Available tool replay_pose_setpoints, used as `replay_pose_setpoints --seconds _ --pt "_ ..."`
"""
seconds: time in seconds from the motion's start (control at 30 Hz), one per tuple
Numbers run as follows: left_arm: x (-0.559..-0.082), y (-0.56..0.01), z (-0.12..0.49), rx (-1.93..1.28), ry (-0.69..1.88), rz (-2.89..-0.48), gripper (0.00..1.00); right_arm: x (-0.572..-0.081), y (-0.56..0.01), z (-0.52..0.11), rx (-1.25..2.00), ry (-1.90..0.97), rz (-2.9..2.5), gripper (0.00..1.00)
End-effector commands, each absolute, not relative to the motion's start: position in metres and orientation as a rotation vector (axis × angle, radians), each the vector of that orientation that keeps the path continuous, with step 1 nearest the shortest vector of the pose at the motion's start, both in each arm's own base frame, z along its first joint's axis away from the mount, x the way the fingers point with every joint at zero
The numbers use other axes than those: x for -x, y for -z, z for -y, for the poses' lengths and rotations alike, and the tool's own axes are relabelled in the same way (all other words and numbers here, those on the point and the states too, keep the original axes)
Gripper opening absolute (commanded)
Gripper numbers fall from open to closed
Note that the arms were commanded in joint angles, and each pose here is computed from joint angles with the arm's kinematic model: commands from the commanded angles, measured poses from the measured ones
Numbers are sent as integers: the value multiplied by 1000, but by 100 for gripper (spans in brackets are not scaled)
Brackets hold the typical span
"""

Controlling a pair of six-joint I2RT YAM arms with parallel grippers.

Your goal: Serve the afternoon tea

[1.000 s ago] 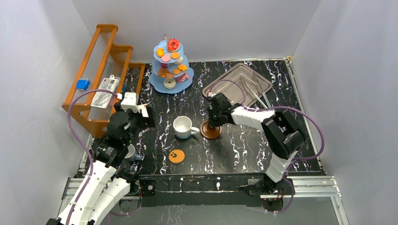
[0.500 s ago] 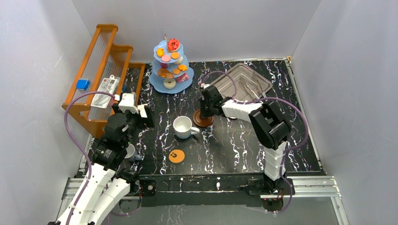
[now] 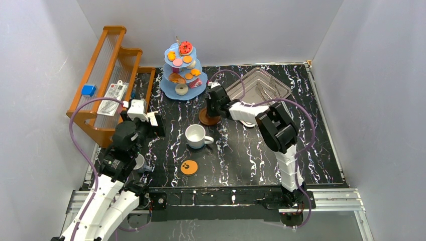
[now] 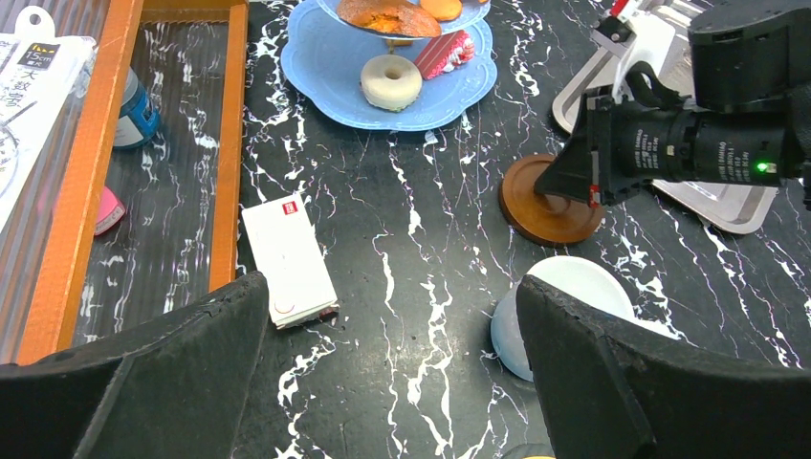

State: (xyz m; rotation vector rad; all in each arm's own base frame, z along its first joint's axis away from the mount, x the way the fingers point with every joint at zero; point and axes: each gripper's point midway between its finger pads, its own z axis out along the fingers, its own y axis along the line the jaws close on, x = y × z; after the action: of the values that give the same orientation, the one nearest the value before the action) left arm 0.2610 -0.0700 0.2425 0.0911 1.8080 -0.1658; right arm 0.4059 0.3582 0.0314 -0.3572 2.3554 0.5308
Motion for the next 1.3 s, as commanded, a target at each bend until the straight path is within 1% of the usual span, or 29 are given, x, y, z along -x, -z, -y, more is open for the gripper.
replay_pose_setpoints --seconds 0.0,0.3,0.63,0.73,0.83,0.9,1.0,1.17,1.27 --pt "-261 -258 71 -80 180 -1768 98 -421 -8 -354 338 -422 -2370 0" --pt "-261 -258 71 -78 179 -1767 98 -453 -7 -375 340 -399 -2340 0" --pt "-262 -256 71 -81 176 -1773 98 -459 -11 -382 318 -429 -2322 0" --pt "-263 -254 71 -83 174 -1779 98 -458 -19 -384 320 -447 -2312 0" --pt "-263 -255 71 -80 173 -1778 98 -459 -42 -390 350 -482 -2288 1" --pt "-264 -253 71 -82 172 -1785 98 -459 -62 -392 374 -496 -2266 5" --pt "-264 -251 71 -85 169 -1791 98 -457 -89 -391 412 -502 -2233 14" --pt "-264 -251 71 -83 163 -1793 98 -430 -127 -384 578 -569 -2145 34" --pt "-264 -251 70 -79 160 -1790 98 -416 -138 -369 634 -546 -2100 40"
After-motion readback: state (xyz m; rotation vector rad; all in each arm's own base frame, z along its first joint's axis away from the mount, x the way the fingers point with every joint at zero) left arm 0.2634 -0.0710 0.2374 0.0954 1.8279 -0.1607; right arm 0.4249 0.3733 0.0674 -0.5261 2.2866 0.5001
